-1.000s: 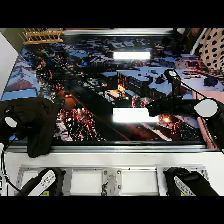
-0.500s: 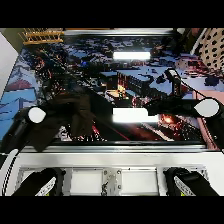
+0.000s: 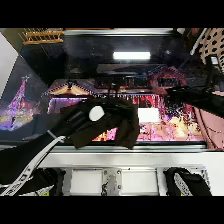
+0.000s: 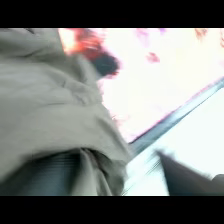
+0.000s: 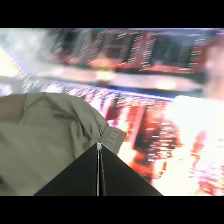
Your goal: Fold the clothes and pants, and hang the long-sleeved shirts on hangers.
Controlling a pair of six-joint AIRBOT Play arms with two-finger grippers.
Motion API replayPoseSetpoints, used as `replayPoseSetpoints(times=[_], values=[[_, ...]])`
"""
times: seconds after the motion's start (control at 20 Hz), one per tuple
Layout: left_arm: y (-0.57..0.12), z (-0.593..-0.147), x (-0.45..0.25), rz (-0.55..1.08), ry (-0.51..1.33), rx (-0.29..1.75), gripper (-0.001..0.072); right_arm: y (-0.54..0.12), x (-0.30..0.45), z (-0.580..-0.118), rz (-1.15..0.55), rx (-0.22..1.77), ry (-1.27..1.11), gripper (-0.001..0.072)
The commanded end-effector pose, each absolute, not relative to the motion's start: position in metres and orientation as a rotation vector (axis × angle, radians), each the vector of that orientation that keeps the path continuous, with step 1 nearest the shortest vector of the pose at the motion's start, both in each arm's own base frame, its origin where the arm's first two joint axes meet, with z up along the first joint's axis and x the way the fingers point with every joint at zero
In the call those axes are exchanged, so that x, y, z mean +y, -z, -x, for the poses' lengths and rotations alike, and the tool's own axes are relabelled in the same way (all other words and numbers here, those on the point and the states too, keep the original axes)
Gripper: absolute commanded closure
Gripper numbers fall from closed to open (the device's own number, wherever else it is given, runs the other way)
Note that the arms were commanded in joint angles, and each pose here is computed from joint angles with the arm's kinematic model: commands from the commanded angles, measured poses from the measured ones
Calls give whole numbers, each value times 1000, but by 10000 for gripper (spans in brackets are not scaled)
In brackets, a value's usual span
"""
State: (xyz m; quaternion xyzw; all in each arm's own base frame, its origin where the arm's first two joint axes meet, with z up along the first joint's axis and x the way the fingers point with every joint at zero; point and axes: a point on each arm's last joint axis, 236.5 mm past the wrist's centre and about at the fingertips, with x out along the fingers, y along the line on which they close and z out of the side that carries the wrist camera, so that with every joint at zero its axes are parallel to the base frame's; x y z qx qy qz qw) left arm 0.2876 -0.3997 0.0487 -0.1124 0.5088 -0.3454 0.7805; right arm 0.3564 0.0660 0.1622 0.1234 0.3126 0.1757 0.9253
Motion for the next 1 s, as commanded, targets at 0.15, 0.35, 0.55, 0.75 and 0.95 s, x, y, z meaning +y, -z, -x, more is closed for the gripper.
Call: replayPoseSetpoints(times=[0.15, 0.35, 0.55, 0.75, 0.95], values=[[-88, -328, -370, 103, 773, 1086, 4, -169, 33, -350, -280, 626, -275, 696], [-84, -399, -209, 190, 422, 1066, 4, -165, 38, -345, -290, 653, -299, 696], [-10, -398, -59, 401, 71, 1189, 5, -161, 42, -341, -291, 676, -314, 696], [61, -369, 13, 574, -97, 1301, 5, -162, 43, -341, -297, 673, -318, 696], [92, -374, 12, 670, -37, 1327, 5, -165, 47, -342, -320, 668, -332, 696]])
